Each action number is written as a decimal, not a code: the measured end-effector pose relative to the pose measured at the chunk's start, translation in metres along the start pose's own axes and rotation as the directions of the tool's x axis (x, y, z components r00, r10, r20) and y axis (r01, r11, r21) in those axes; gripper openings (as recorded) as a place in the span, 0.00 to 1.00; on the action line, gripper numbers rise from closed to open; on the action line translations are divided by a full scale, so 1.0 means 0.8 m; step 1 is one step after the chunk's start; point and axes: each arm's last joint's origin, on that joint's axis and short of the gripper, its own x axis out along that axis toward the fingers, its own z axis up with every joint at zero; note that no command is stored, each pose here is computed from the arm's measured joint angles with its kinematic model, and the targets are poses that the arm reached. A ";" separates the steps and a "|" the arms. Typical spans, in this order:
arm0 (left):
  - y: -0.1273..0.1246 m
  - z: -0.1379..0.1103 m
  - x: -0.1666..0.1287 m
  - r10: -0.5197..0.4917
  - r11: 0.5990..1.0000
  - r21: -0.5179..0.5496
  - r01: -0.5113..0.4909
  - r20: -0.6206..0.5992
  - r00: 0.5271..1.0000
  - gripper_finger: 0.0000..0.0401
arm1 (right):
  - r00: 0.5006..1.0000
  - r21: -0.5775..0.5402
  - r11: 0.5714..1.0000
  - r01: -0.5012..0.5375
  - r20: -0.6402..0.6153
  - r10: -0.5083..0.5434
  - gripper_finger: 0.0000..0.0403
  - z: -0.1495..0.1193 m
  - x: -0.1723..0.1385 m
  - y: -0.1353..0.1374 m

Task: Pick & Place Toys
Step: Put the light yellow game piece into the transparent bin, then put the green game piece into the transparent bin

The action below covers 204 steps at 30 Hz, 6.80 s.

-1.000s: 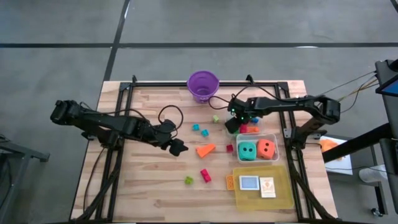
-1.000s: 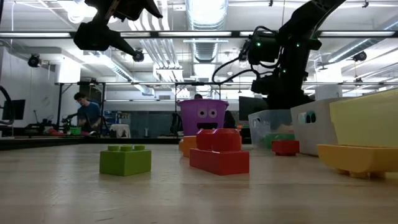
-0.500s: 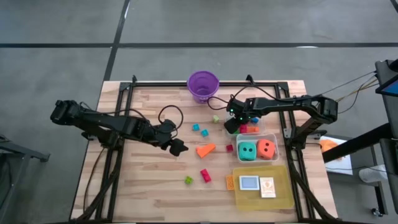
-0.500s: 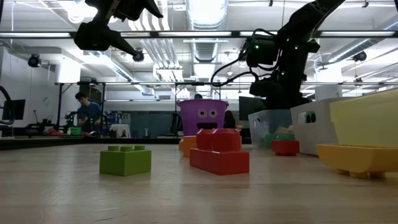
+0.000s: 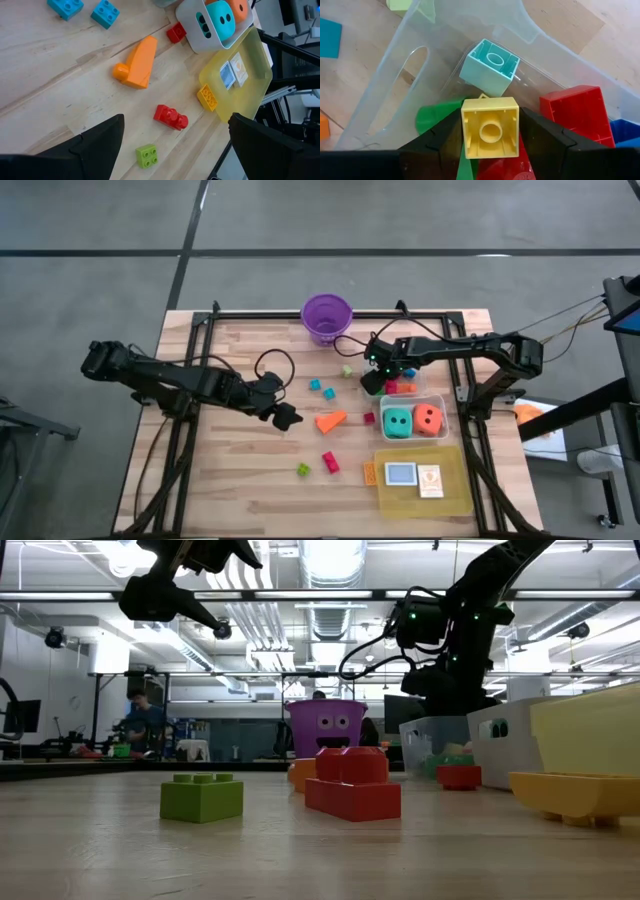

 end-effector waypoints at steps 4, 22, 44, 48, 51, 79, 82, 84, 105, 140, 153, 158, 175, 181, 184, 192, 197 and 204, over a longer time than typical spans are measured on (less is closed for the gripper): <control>0.000 0.000 0.000 0.000 1.000 0.001 0.000 0.000 1.000 0.87 | 1.000 -0.001 1.000 -0.003 0.003 0.003 0.46 0.000 -0.001 0.000; 0.001 -0.027 0.016 0.020 0.996 0.089 -0.007 -0.140 0.990 0.87 | 0.984 -0.066 0.990 -0.125 0.120 0.133 0.47 -0.019 -0.079 0.001; 0.011 -0.152 0.156 0.202 0.978 0.116 -0.174 -0.298 0.933 0.87 | 0.911 -0.065 0.976 -0.207 0.350 0.216 0.47 -0.126 -0.144 0.070; -0.001 -0.159 0.151 0.201 0.979 0.080 -0.185 -0.292 0.935 0.87 | 0.905 -0.073 0.972 -0.223 0.355 0.234 0.47 -0.142 -0.147 0.077; -0.005 -0.155 0.147 0.254 0.967 0.098 -0.237 -0.237 0.938 0.87 | 0.905 -0.070 0.969 -0.235 0.348 0.245 0.47 -0.149 -0.148 0.080; -0.021 -0.148 0.195 0.385 0.900 0.300 -0.315 -0.209 0.899 0.75 | 0.903 -0.078 0.959 -0.272 0.323 0.283 0.47 -0.152 -0.150 0.083; -0.020 -0.149 0.195 0.387 0.896 0.315 -0.312 -0.211 0.898 0.60 | 0.903 -0.079 0.959 -0.272 0.323 0.282 0.47 -0.152 -0.150 0.083; -0.020 -0.149 0.195 0.383 0.893 0.335 -0.300 -0.217 0.898 0.49 | 0.903 -0.080 0.959 -0.272 0.323 0.283 0.47 -0.152 -0.150 0.083; -0.060 -0.114 0.134 0.167 0.939 0.334 -0.077 -0.250 0.954 0.27 | 0.714 -0.458 0.731 -0.505 0.254 0.653 0.47 -0.160 -0.188 0.113; -0.122 0.101 0.000 -0.720 0.692 0.276 0.667 0.182 0.670 0.27 | 0.607 -0.678 0.718 0.157 0.640 0.472 0.80 -0.116 -0.353 0.207; -0.133 0.112 -0.016 -0.820 0.572 0.283 0.770 0.233 0.523 0.27 | 0.525 -0.619 0.692 0.371 0.755 0.393 0.73 -0.105 -0.366 0.243; -0.134 0.112 -0.019 -0.835 0.550 0.285 0.785 0.225 0.502 0.27 | 0.494 -0.641 0.687 0.342 0.745 0.449 0.60 -0.102 -0.393 0.242; -0.142 0.115 -0.035 -0.899 0.427 0.312 0.849 0.247 0.361 0.27 | 0.441 -0.643 0.660 0.388 0.758 0.480 0.39 -0.098 -0.412 0.241; -0.142 0.115 -0.037 -0.904 0.412 0.296 0.862 0.250 0.346 0.27 | 0.425 -0.638 0.664 0.390 0.765 0.485 0.38 -0.096 -0.414 0.242; -0.143 0.115 -0.037 -0.906 0.407 0.296 0.864 0.250 0.341 0.27 | 0.412 -0.632 0.666 0.395 0.770 0.487 0.38 -0.096 -0.416 0.243; -0.143 0.115 -0.037 -0.909 0.400 0.275 0.874 0.243 0.340 0.28 | 0.408 -0.628 0.673 0.391 0.773 0.485 0.32 -0.094 -0.416 0.243; -0.143 0.115 -0.038 -0.908 0.398 0.258 0.880 0.244 0.339 0.55 | 0.404 -0.627 0.676 0.386 0.774 0.487 0.32 -0.094 -0.416 0.244; -0.143 0.114 -0.037 -0.909 0.401 0.246 0.882 0.224 0.351 0.86 | 0.395 -0.622 0.696 0.358 0.777 0.490 0.32 -0.093 -0.421 0.240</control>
